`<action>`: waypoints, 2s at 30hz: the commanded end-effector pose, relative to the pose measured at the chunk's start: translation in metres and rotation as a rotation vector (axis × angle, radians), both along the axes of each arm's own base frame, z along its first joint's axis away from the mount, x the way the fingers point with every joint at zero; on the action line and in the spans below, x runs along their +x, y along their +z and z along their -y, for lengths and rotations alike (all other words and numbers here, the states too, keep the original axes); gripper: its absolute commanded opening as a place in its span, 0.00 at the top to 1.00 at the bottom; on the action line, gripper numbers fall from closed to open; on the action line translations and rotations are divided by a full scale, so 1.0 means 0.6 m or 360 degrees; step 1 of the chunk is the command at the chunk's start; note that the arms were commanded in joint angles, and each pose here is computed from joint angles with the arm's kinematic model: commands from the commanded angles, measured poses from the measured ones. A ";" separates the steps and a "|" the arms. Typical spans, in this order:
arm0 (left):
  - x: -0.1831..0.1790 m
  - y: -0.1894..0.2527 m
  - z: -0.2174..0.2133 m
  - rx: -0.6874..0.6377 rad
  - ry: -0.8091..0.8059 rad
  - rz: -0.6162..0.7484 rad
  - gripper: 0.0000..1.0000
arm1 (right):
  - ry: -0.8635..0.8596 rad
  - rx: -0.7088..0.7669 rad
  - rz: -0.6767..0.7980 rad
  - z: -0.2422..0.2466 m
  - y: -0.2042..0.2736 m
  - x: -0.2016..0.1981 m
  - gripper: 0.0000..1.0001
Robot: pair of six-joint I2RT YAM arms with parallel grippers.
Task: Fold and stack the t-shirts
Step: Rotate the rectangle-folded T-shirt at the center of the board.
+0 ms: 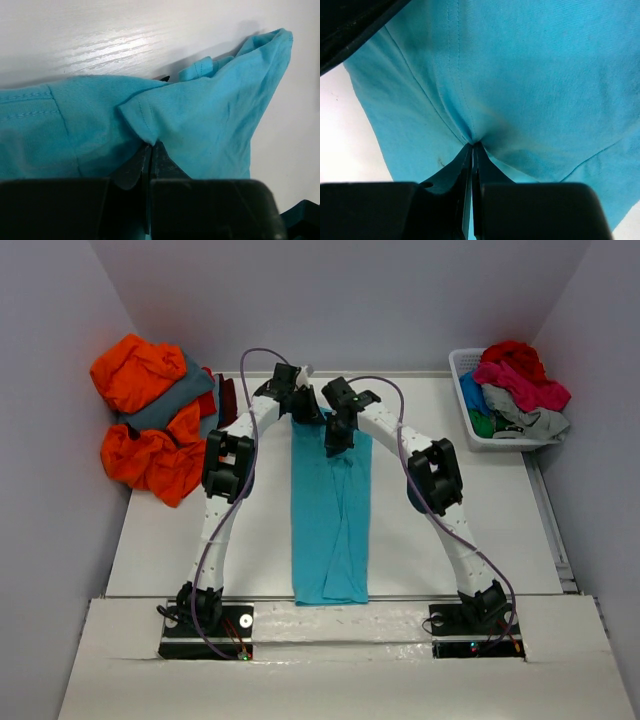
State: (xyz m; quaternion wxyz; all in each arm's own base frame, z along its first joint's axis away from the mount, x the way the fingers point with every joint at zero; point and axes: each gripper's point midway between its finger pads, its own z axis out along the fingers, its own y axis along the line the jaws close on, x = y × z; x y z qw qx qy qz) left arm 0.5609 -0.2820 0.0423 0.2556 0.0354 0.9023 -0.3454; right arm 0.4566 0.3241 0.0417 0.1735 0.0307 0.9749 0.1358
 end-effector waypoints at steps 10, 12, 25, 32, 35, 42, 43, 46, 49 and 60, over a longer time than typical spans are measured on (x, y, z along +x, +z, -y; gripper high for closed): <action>0.029 0.183 -0.004 -0.0024 0.0036 0.0396 0.94 | 0.0002 0.0085 0.0206 -0.005 0.124 0.008 0.93; 0.025 0.185 0.003 -0.0014 0.0023 0.0404 0.94 | -0.0028 0.0052 0.0233 0.003 0.128 0.012 0.93; 0.012 0.180 0.008 0.0030 -0.0036 0.0393 0.94 | -0.0083 0.0024 0.0251 0.027 0.153 -0.008 0.93; 0.005 0.200 0.031 -0.0005 -0.0091 0.0436 0.94 | -0.0146 -0.0020 0.0232 0.050 0.159 -0.027 0.93; -0.010 0.205 0.057 -0.0018 -0.0161 0.0456 0.94 | -0.0166 -0.0032 0.0221 0.058 0.161 -0.036 0.93; -0.032 0.221 0.100 -0.0023 -0.0262 0.0514 0.94 | -0.0207 -0.0066 0.0205 0.075 0.166 -0.053 0.93; -0.037 0.223 0.108 -0.0025 -0.0278 0.0518 0.94 | -0.0214 -0.0072 0.0201 0.078 0.166 -0.056 0.93; -0.040 0.234 0.117 -0.0032 -0.0295 0.0546 0.94 | -0.0238 -0.0102 0.0184 0.090 0.164 -0.067 0.93; -0.042 0.247 0.129 -0.0042 -0.0296 0.0572 0.94 | -0.0257 -0.0132 0.0159 0.100 0.158 -0.078 0.93; -0.021 0.285 0.109 0.0038 -0.0186 0.0681 0.95 | -0.0278 -0.0136 0.0117 0.110 0.148 -0.098 0.93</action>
